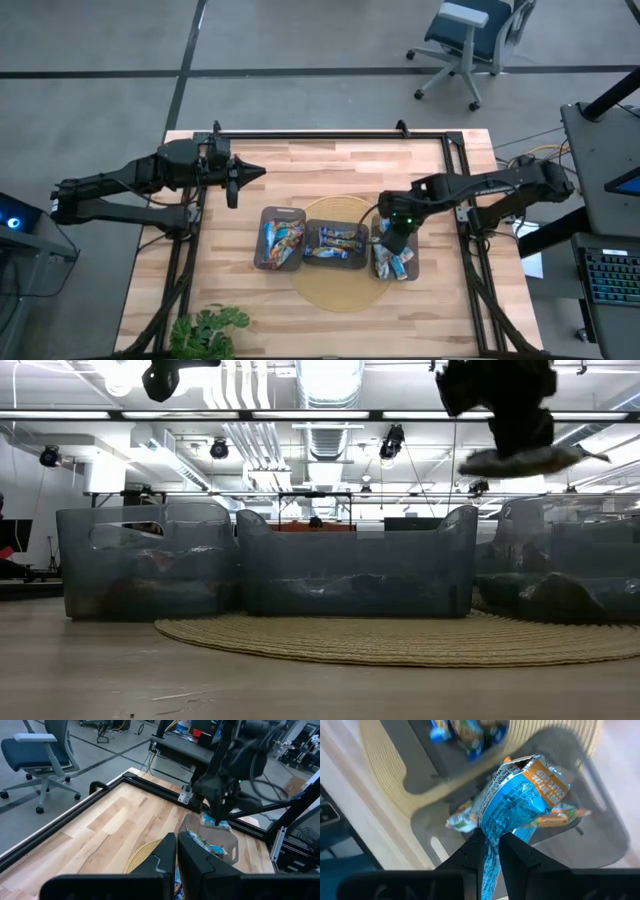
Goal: Pick and place Granola Bars by type
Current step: Put the orange granola bar into the right black bin, then return to Home Position
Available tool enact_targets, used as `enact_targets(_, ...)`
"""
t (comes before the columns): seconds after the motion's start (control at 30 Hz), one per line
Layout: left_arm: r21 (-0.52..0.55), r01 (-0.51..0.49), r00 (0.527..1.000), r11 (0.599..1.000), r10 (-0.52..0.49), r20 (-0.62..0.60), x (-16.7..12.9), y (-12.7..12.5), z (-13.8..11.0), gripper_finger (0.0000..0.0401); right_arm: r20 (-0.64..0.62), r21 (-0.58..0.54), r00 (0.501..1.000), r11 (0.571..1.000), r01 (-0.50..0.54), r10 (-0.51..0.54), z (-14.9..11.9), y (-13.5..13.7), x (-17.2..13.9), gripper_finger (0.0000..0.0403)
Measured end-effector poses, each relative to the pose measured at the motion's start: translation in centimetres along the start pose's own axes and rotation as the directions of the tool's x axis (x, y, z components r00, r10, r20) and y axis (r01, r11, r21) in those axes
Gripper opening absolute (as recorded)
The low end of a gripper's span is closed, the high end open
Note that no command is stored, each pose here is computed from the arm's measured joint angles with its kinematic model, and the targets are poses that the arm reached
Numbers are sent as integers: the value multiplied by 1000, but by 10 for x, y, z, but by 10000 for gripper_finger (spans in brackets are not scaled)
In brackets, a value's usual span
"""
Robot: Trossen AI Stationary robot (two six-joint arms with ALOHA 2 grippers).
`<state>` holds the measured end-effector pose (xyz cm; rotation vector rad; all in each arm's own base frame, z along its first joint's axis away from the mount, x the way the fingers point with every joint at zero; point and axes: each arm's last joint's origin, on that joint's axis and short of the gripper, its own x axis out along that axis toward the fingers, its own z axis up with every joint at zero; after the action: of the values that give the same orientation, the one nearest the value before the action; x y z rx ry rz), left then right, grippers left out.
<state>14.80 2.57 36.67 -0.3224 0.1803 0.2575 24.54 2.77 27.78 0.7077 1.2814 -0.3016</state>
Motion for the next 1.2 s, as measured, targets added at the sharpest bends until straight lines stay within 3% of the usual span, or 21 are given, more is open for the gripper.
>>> enact_targets(0.33, 6, 0, 1000, 1000, 0, 1, 0, 0, 0, 0, -94, 9, 995, 999, 43, -42, -13, -18, 33, 43)
enact_targets(0.77, 7, -1, 1000, 1000, 1, 1, 0, 0, 0, 0, -99, -2, 995, 1000, -1, 1, -12, -17, 36, 49)
enact_targets(0.9, 7, -1, 1000, 1000, 1, 1, 0, 0, 0, 0, -114, 12, 992, 999, -50, 51, -12, -15, 37, 79)
enact_targets(1.2, 6, -1, 1000, 1000, 1, 1, 0, 0, 0, 0, -102, 5, 993, 998, -61, 61, -10, -13, 37, 165)
